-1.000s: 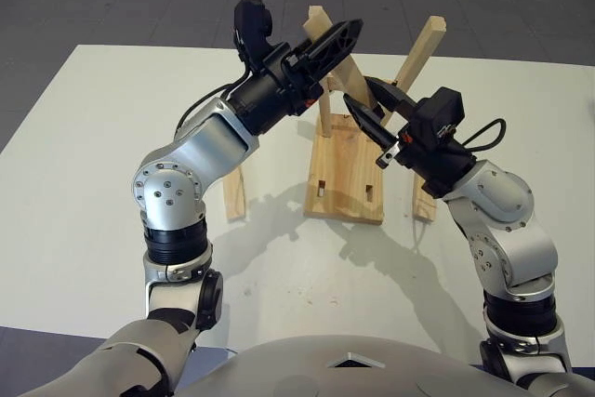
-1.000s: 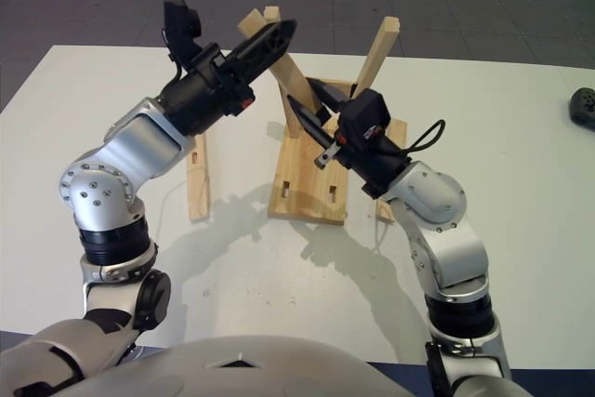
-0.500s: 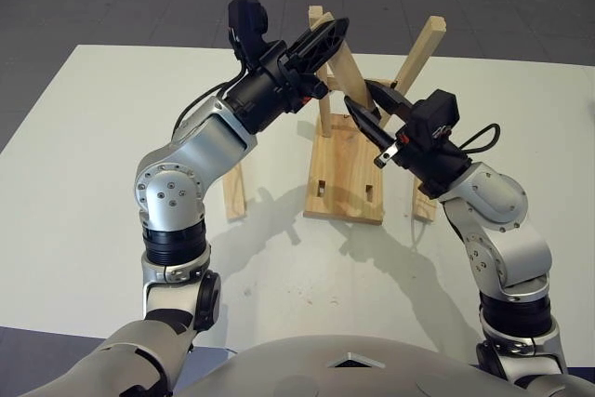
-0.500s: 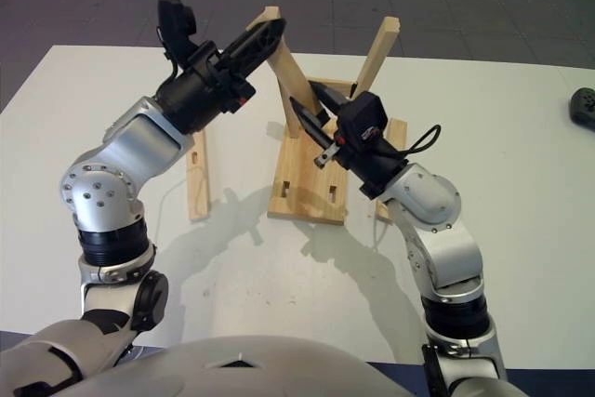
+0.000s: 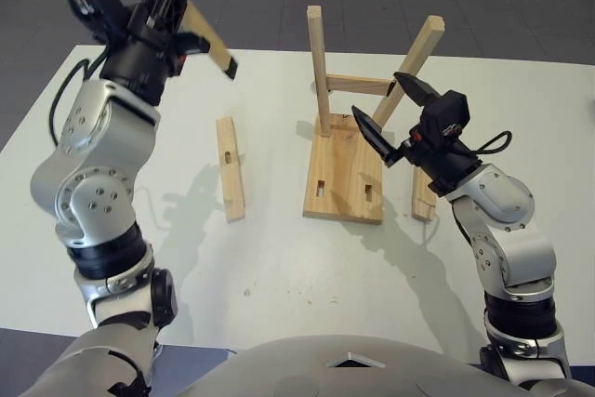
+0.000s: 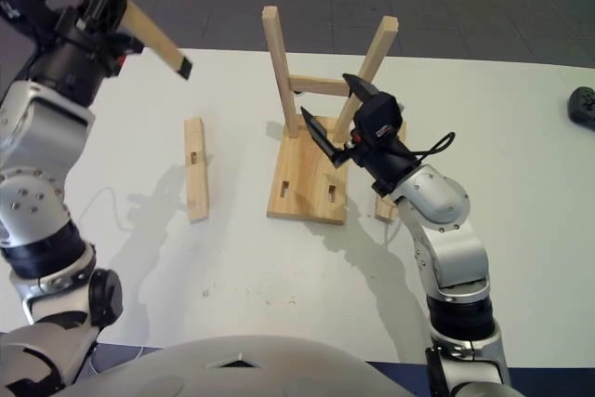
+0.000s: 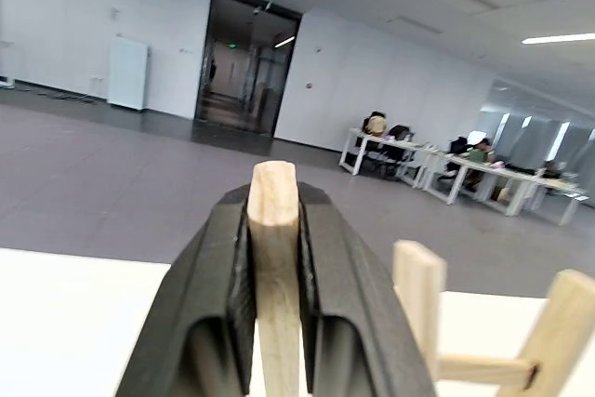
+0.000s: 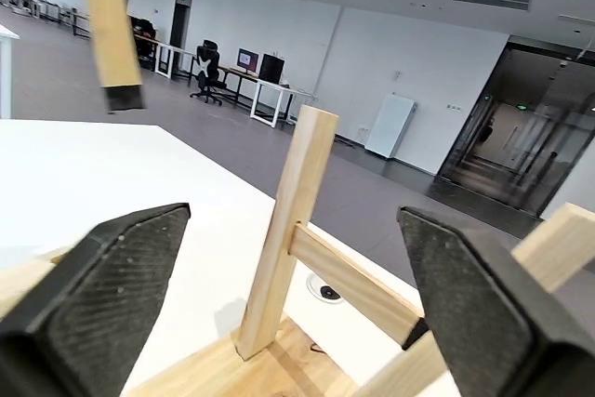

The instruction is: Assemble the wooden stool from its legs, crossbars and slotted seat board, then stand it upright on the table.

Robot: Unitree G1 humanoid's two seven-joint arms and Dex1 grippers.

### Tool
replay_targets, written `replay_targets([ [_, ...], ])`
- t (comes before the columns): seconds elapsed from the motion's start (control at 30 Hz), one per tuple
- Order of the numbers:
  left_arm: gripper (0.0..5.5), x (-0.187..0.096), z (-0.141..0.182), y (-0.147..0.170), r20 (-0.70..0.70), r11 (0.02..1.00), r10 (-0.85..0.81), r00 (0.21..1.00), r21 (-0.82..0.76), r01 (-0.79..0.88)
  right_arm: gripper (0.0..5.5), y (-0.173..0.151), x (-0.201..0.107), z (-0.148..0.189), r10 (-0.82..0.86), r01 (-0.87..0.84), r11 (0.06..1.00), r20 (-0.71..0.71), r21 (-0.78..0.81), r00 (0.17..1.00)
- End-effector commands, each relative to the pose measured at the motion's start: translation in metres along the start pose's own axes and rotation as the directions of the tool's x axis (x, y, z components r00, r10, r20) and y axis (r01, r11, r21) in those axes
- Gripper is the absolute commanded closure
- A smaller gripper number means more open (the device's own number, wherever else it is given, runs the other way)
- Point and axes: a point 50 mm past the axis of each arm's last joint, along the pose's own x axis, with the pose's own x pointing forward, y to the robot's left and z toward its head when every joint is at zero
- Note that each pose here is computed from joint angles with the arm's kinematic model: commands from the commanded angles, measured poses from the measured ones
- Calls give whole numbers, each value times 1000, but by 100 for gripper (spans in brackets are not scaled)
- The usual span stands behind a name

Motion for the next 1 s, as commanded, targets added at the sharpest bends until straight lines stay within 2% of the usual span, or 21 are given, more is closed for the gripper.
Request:
replay_targets([
  [0.03,508,-23,-48,12,-168,991,128,977,-3,-130,68,-7,-7,-4,-58,57,998,-23,-15,998],
  [0.13,508,-22,-75,21,-210,976,200,957,-43,-213,20,-7,-8,-5,-80,80,997,-31,-19,996],
  [0.23,508,-15,-89,30,-198,954,273,942,-70,-291,10,-6,-8,-6,-79,78,997,-36,-19,996],
  [0.4,508,-10,-95,34,-162,943,317,935,-55,-329,10,-2,-7,-8,-74,73,997,-40,-9,997],
  [0.7,508,-2,-88,23,-127,936,302,945,-150,-319,10,3,-7,-10,-61,60,998,-55,-12,997],
  [1.0,508,-9,-106,28,-200,928,327,923,-117,-354,10,4,-7,-11,-66,66,998,-60,-15,996],
])
